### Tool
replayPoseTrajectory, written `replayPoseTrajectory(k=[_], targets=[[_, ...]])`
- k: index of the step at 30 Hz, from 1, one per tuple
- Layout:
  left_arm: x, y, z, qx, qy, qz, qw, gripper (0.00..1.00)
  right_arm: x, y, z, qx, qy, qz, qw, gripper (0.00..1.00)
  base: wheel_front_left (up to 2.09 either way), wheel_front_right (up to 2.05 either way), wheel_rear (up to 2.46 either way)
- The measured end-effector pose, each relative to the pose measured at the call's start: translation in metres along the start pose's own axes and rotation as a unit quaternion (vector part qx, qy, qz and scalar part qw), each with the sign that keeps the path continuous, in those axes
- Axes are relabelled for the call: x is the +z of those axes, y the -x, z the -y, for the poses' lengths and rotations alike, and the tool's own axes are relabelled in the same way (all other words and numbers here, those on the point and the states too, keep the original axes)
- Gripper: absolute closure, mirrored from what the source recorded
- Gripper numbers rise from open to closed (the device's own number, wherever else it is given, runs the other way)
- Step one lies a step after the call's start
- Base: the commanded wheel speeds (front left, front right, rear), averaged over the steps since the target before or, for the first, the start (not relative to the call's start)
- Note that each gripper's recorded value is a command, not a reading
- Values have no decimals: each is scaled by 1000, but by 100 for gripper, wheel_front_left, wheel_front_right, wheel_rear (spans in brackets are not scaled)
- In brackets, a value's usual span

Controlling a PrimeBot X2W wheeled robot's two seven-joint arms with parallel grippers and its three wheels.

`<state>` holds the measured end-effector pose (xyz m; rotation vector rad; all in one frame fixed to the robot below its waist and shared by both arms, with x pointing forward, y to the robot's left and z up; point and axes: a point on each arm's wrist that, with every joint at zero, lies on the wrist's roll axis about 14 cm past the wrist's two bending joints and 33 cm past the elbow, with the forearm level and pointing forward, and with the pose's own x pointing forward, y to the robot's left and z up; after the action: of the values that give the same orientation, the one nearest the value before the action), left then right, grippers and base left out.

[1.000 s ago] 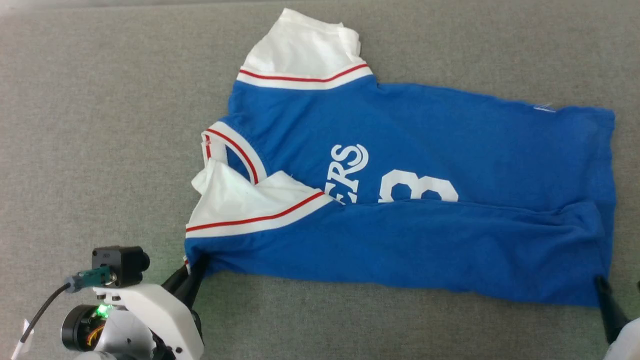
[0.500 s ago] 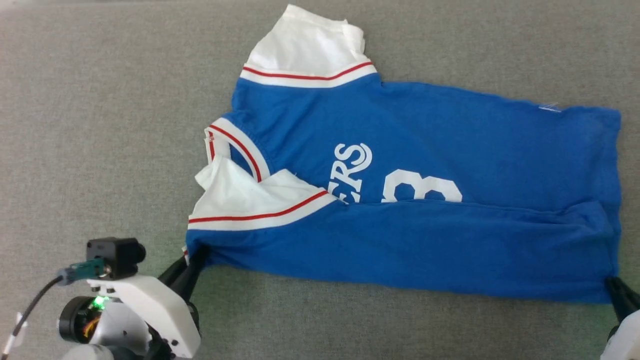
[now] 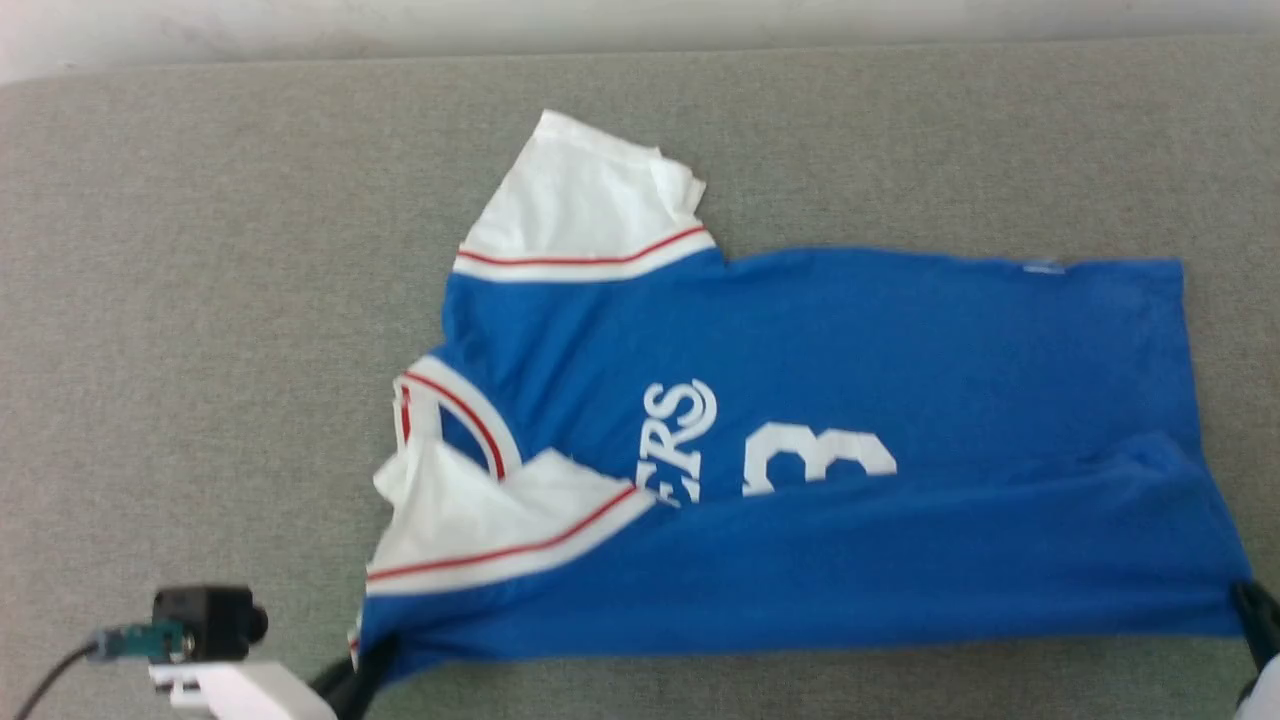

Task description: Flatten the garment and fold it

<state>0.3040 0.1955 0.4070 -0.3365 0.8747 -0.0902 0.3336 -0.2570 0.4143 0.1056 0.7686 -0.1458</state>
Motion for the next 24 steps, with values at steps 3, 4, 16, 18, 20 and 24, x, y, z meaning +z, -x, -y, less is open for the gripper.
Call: replayPoseTrajectory(k=[3,4,16,18,20,24], targets=[[-20,8,-1,2,26,-24,999,100,-13,3,5,-6,1,-23,1000,100,0,0,0],[-26,10,-1,3,36,-34,999,100,-19,4,7,-9,0,-34,999,100,0,0,0],[-42,12,-6,11,74,-21,997,6,-31,4,11,-14,4,-45,999,0,0,0,0],[-35,11,-5,10,76,-4,997,0,-29,4,9,-8,0,-39,999,0,0,0,0],[-28,12,-4,4,77,12,997,0,-23,4,4,2,-7,-29,1000,0,0,0,0],[6,16,2,-13,71,71,995,0,9,6,-3,14,-12,27,999,0,0,0,0]])
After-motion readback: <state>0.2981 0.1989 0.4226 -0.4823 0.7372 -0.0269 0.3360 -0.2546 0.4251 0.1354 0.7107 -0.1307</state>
